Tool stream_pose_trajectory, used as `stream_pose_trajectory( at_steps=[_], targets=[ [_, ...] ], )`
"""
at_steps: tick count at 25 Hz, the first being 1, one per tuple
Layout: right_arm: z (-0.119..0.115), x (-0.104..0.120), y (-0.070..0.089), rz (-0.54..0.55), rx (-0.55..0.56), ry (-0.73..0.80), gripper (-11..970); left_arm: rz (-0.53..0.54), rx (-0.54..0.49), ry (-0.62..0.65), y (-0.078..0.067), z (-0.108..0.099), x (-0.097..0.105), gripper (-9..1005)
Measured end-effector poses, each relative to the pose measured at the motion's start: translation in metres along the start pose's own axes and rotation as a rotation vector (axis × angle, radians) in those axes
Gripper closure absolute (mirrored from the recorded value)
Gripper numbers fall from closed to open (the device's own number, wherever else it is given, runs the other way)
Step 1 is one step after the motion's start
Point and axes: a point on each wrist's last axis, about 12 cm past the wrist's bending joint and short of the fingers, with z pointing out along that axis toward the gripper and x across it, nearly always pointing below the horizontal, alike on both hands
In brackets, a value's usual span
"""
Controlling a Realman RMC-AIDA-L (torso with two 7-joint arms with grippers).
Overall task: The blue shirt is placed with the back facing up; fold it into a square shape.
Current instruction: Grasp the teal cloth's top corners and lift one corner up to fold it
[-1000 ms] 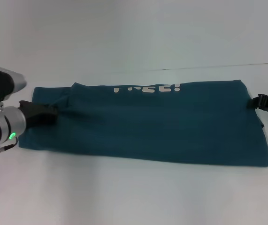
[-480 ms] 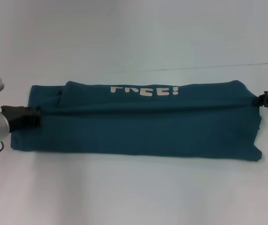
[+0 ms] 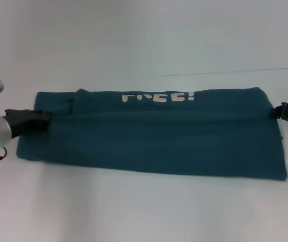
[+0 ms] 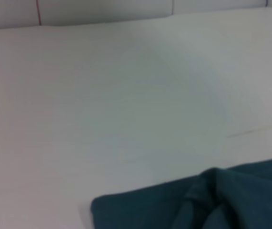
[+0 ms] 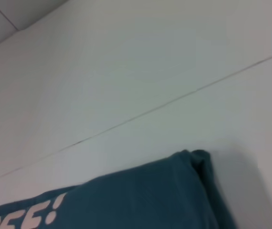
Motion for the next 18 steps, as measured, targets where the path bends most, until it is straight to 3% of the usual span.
stream_pose_trajectory(
  at_steps=[5, 13, 17, 18],
  targets=[
    [-0.006, -0.002, -0.001, -0.013, -0.015, -0.002, 899, -0.063, -0.012, -0.040, 0.008, -0.007, -0.011, 832],
    [-0.012, -0.009, -0.003, 0.006, -0.029, -0.040, 682, -0.094, -0.038, -0.085, 0.006, -0.004, -0.023, 500],
    [-0.012, -0.012, -0.002, 0.008, -0.027, -0.046, 482, -0.113, -0.058, -0.093, 0.002, 0.003, -0.026, 306],
    [-0.012, -0.012, -0.002, 0.008, -0.028, -0.047, 432, -0.118, -0.068, -0.093, 0.002, 0.005, -0.026, 306]
  ],
)
